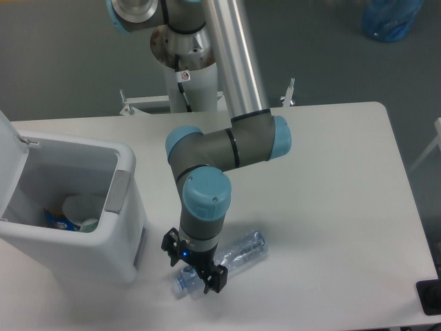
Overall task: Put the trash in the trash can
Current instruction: 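Align the gripper around the bottle's cap end and close on it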
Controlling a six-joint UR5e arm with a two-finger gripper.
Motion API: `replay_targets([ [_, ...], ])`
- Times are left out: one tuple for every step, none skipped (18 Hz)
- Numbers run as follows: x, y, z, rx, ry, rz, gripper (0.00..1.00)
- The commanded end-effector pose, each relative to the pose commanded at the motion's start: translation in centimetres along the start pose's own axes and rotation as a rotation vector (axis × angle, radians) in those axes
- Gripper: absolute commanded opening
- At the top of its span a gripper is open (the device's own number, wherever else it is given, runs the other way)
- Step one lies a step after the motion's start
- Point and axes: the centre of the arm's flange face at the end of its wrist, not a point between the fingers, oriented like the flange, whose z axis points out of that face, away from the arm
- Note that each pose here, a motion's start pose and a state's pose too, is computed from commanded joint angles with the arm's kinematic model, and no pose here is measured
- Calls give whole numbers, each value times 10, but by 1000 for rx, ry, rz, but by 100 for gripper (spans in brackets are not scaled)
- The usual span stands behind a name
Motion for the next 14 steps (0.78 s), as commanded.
replay_targets([
  [0,1,2,-4,1,0,100],
  [0,1,4,-10,-1,1,100],
  [-1,2,7,-19,-4,0,100],
  [-2,2,10,-25,-9,0,100],
  [-2,3,12,-27,-6,0,100],
  [-2,3,14,-29,-4,-1,100],
  [-1,3,15,-30,-2,1,100],
  [-1,3,18,-33,3,0,100],
  [-1,4,22,-37,5,-2,100],
  [-2,5,24,-45,3,-3,100],
  [-2,6,26,-57,-3,-1,100],
  [2,3,29,-68,-7,8,100],
  [4,2,32,-79,-11,12,100],
  [5,2,35,-91,-15,14,100],
])
